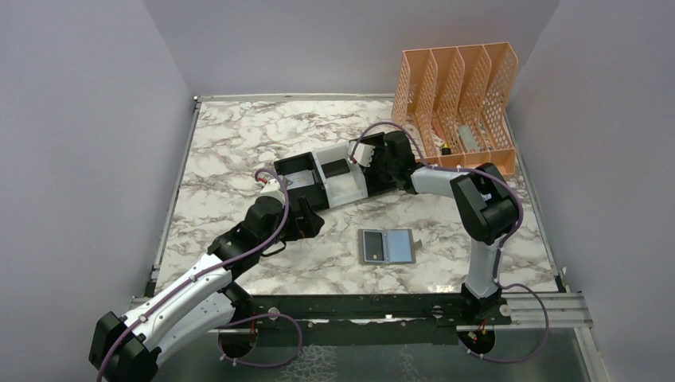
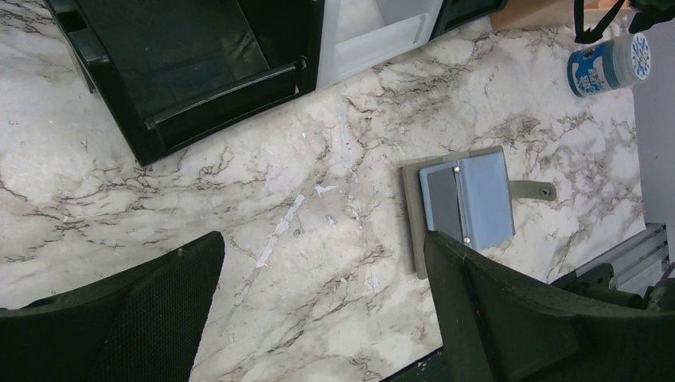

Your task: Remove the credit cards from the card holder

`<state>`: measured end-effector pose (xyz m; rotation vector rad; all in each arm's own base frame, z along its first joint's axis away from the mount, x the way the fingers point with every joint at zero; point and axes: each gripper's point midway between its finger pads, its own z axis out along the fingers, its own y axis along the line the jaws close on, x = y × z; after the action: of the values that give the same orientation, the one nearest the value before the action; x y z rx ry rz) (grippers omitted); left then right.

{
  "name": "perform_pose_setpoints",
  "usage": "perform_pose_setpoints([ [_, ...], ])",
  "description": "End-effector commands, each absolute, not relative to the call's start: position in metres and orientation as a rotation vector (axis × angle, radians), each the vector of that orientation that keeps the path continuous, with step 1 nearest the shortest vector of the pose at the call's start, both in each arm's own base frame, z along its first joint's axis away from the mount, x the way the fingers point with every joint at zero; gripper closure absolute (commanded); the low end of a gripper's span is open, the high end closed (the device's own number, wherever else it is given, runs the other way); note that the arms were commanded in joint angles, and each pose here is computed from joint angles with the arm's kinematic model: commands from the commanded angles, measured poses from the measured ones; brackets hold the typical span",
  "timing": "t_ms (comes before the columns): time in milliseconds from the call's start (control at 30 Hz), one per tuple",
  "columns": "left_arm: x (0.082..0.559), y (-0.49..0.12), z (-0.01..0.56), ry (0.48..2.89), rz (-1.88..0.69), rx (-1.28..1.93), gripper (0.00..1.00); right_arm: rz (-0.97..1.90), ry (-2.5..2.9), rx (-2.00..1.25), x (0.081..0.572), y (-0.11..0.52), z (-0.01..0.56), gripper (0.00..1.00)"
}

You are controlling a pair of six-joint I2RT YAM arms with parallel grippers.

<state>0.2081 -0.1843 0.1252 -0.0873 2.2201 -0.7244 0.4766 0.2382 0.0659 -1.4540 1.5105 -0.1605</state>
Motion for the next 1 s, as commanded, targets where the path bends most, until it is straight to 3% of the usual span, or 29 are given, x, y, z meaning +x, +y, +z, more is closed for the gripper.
perform_pose_setpoints([
  [0,0.207,-0.189,0.127,2.206,-0.762,-0.071,0.01,-0.138,1.508,-1.504,0.474,0.242,0.058,0.73],
  [400,0.205,-0.189,0.127,2.211,-0.770,-0.066,0.01,-0.142,1.417,-1.517,0.479,0.250,0.065,0.98],
  [967,0.205,-0.192,0.120,2.228,-0.775,-0.061,0.01,-0.138,1.251,-1.576,0.484,0.265,0.075,0.98],
])
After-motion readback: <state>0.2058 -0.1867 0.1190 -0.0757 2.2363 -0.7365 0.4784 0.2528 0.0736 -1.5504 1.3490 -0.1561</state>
